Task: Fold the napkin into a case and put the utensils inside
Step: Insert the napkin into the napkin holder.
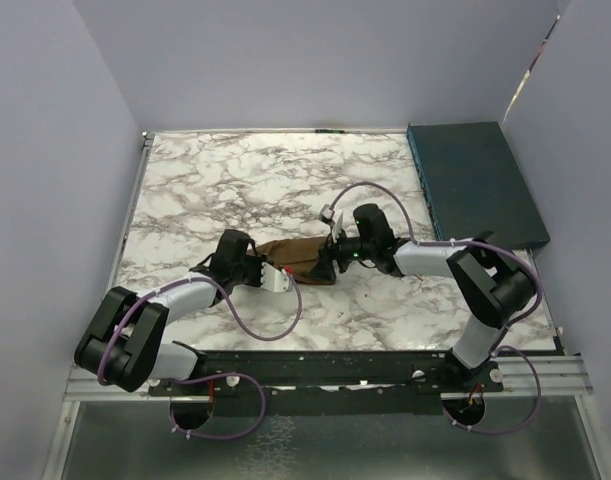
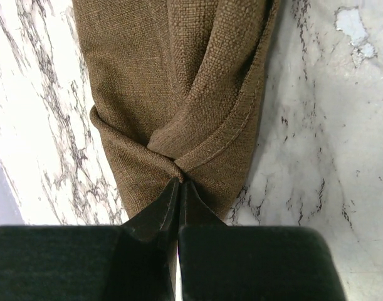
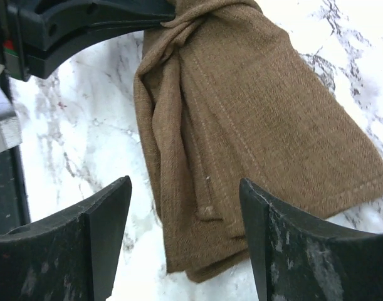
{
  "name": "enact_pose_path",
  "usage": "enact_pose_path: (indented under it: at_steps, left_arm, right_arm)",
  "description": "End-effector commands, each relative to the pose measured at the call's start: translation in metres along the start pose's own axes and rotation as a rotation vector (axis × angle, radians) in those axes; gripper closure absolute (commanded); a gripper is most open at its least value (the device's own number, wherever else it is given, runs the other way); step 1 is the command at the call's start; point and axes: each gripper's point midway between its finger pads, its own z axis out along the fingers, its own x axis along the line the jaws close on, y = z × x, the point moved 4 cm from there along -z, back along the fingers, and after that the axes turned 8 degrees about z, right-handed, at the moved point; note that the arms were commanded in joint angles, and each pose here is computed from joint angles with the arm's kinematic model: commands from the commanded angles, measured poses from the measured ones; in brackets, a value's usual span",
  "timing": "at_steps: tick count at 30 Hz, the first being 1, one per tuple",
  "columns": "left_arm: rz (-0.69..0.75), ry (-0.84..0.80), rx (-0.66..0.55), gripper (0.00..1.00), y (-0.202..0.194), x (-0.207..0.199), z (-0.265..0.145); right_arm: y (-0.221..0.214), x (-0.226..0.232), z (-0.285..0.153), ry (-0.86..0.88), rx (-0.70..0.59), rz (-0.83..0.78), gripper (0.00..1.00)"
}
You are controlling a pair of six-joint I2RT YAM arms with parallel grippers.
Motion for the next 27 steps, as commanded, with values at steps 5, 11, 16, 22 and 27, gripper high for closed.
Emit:
enact_pose_path:
  at_steps: [5, 11, 16, 22, 27]
  left_arm:
    - [-0.141, -0.179, 0.006, 1.00, -0.007, -0.040, -0.002]
    - [-0.145, -0.176, 0.000, 1.00, -0.008, -0.039, -0.003]
    - [-0.147, -0.168, 0.005, 1.00, -0.009, -0.035, -0.003]
    - [-0.151, -0.160, -0.001, 1.00, -0.008, -0.032, -0.004]
    - [-0.137, -0.155, -0.001, 1.00, -0.009, -0.031, -0.004]
  right_arm:
    - [-0.011, 0.003, 0.034, -0.067, -0.038, -0.198, 0.26]
    - [-0.032, 0.006, 0.046, -0.112, -0.015, -0.271, 0.02]
    - [-0.044, 0.000, 0.061, -0.175, 0.011, -0.298, 0.00]
    - [-0.039, -0.010, 0.062, -0.249, -0.014, -0.320, 0.29]
    - [-0.035, -0.007, 0.061, -0.237, 0.015, -0.342, 0.70]
